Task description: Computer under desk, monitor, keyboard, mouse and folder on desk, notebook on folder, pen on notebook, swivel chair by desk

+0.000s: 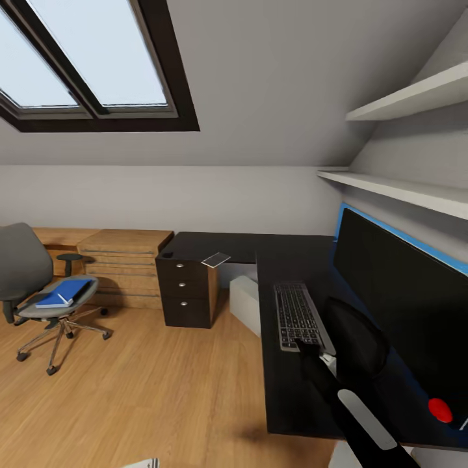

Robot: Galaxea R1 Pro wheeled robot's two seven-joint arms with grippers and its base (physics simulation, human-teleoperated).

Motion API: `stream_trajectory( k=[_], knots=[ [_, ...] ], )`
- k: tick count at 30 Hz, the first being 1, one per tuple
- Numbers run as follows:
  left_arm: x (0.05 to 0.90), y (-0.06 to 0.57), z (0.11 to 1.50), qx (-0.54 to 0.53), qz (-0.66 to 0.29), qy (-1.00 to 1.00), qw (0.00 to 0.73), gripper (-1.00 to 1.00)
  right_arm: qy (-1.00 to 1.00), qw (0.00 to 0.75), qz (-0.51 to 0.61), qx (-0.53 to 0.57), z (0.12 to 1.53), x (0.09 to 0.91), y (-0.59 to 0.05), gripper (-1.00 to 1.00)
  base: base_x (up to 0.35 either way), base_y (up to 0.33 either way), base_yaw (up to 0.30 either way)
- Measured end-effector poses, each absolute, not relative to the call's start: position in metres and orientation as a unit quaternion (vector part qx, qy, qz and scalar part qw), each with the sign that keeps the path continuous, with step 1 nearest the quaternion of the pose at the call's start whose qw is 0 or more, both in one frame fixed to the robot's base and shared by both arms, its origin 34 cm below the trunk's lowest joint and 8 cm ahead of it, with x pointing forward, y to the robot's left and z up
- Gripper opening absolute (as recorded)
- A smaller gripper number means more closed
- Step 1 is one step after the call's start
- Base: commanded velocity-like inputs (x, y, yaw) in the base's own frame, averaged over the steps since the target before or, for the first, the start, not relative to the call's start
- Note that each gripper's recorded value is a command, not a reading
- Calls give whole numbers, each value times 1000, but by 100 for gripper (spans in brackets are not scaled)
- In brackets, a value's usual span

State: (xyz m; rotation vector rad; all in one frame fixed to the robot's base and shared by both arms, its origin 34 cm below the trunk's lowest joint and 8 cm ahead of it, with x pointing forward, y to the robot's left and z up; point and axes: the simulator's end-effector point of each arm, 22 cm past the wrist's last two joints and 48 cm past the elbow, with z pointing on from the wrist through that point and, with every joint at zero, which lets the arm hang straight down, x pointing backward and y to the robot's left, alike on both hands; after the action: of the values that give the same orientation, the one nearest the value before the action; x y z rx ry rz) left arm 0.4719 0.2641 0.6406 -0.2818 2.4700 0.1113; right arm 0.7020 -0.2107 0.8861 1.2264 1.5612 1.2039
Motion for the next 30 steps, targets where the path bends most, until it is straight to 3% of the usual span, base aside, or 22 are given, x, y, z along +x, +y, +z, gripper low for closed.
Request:
stream_trajectory(
  k=[7,30],
  knots=[
    [472,263,641,-107,41,940,321,100,653,398,429,481,857,719,-229,-100,0,-36,0],
    [472,265,640,-108,42,940,320,100,653,398,428,481,857,719,-230,-100,78,-32,0]
  ],
)
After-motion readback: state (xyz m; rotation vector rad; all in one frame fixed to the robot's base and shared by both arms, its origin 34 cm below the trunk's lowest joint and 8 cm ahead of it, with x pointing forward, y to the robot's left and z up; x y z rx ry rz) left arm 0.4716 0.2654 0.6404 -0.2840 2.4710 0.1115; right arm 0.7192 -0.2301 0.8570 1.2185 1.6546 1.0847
